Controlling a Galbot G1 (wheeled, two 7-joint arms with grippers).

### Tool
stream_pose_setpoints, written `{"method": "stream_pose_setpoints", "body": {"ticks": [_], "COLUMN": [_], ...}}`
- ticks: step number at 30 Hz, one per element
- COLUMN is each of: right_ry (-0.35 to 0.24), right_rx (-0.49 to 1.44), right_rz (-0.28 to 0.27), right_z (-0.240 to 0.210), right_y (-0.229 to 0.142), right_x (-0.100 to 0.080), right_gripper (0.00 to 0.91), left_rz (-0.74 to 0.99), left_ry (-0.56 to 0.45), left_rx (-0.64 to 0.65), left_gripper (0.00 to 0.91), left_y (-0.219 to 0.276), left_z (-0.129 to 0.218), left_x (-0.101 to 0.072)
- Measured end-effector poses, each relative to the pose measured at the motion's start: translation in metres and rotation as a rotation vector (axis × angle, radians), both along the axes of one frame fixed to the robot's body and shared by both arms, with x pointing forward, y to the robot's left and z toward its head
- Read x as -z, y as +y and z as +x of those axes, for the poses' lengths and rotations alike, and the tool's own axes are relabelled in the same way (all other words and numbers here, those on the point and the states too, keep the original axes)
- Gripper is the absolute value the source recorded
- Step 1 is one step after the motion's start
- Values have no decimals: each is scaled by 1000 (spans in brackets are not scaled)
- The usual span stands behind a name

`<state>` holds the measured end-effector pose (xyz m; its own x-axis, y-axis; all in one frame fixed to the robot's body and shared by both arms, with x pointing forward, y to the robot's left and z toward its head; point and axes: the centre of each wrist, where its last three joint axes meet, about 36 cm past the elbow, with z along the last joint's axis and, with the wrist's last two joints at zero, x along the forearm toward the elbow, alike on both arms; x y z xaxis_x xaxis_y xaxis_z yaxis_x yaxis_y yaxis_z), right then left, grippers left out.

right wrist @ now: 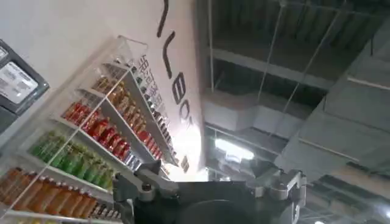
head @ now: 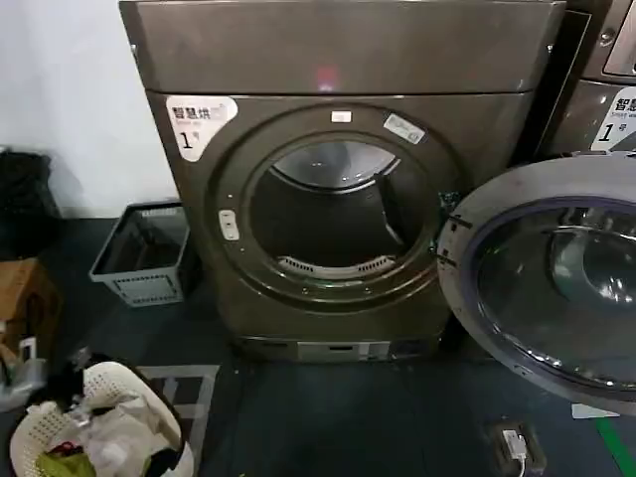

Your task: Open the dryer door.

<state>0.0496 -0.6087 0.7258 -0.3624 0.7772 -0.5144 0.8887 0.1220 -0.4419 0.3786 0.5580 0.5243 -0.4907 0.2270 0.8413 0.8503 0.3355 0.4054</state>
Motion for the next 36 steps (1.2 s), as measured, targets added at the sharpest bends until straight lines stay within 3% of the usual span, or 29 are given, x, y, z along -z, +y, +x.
{"method": "stream_pose_setpoints", "body": {"ticks": [13, 22, 36], "right_ry": [2, 7, 4], "right_rx": [0, 8, 10], "right_rz": [6, 4, 12], "right_z": [0, -4, -6], "right_y": [1, 1, -2], "right_x": [3, 2, 4], "right_gripper": [907, 907, 907], "left_rz": [42, 56, 85], "left_ry": [43, 98, 152], "left_rx": [-2, 16, 36], "left_gripper": [907, 907, 907], "left_y": [15, 17, 23], "left_z": [-28, -43, -54], "left_x": [22, 29, 15]}}
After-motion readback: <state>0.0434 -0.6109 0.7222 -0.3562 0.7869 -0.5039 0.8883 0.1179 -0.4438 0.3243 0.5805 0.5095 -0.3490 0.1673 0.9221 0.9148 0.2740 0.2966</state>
